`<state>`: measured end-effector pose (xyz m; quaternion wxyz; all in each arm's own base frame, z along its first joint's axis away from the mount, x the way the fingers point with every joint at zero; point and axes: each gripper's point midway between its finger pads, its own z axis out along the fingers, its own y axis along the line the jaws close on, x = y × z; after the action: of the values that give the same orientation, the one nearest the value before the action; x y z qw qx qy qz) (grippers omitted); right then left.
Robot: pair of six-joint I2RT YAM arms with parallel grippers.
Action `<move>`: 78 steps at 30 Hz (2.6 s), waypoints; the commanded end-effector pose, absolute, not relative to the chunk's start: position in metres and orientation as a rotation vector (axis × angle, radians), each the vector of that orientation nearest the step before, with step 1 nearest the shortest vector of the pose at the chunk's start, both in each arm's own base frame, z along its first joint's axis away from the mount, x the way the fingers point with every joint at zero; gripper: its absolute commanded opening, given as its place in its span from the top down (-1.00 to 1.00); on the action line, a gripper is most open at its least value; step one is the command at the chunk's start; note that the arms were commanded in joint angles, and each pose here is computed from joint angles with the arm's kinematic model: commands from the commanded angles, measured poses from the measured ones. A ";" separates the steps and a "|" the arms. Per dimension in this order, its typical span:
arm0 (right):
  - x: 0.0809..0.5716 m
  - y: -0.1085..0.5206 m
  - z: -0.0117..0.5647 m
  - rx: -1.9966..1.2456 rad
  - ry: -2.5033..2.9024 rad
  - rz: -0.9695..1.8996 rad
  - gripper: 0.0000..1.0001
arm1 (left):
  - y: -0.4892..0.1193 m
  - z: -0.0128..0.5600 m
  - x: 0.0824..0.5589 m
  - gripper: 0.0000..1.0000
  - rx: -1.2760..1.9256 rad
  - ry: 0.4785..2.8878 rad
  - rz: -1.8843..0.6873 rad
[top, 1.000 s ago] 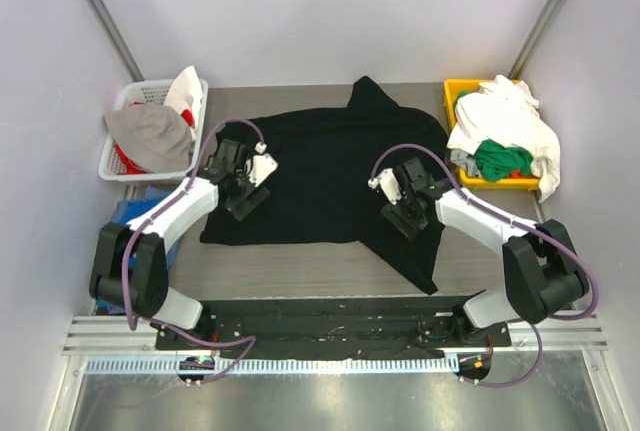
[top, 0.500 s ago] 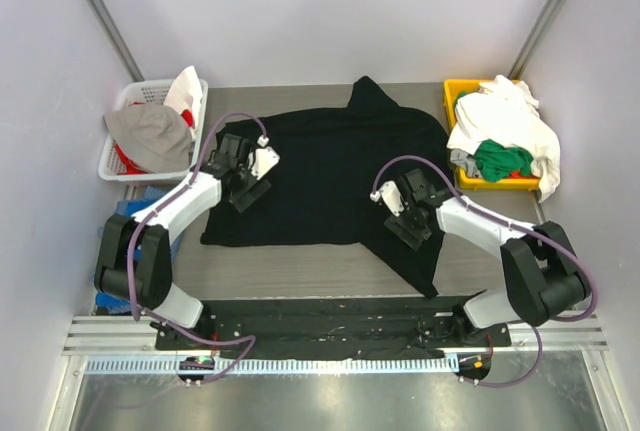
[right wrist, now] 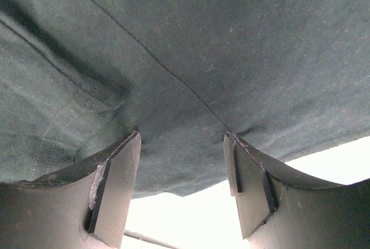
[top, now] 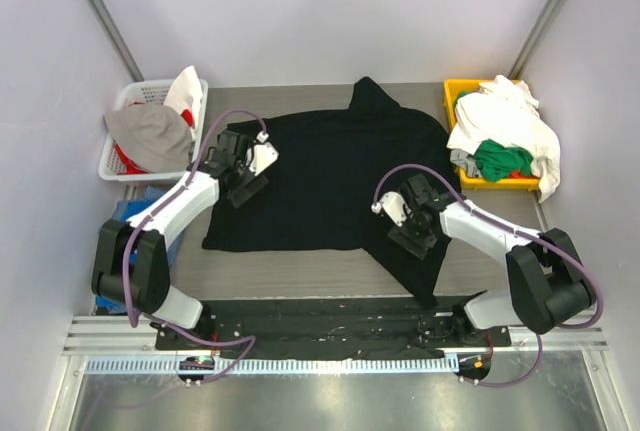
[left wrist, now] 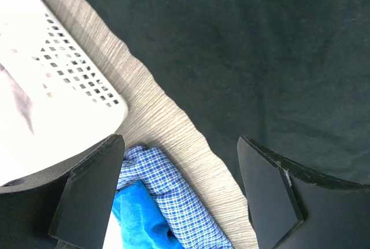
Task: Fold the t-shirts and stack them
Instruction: Grap the side of the flattened tshirt closest away from the robot with both arms
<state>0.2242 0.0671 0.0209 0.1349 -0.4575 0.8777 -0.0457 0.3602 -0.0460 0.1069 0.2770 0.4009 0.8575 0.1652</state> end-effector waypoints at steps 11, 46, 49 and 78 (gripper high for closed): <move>0.234 0.070 0.066 -1.247 2.473 -0.137 -0.38 | -0.056 0.130 0.368 -0.69 1.008 2.263 0.391; 0.205 0.128 0.051 -1.434 2.508 0.397 -0.18 | -0.052 0.092 0.308 -0.64 1.464 2.411 0.213; 0.206 0.128 0.046 -1.445 2.508 0.395 -0.17 | -0.051 0.091 0.307 -0.63 1.461 2.415 0.218; 0.213 0.127 0.021 -1.479 2.540 0.385 0.54 | -0.039 0.079 0.301 -0.61 1.443 2.423 0.259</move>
<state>0.2074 0.1253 0.0200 0.0793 -0.4964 0.8547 0.1295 0.2964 -0.0440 0.0736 0.1365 0.5038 0.8494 0.0778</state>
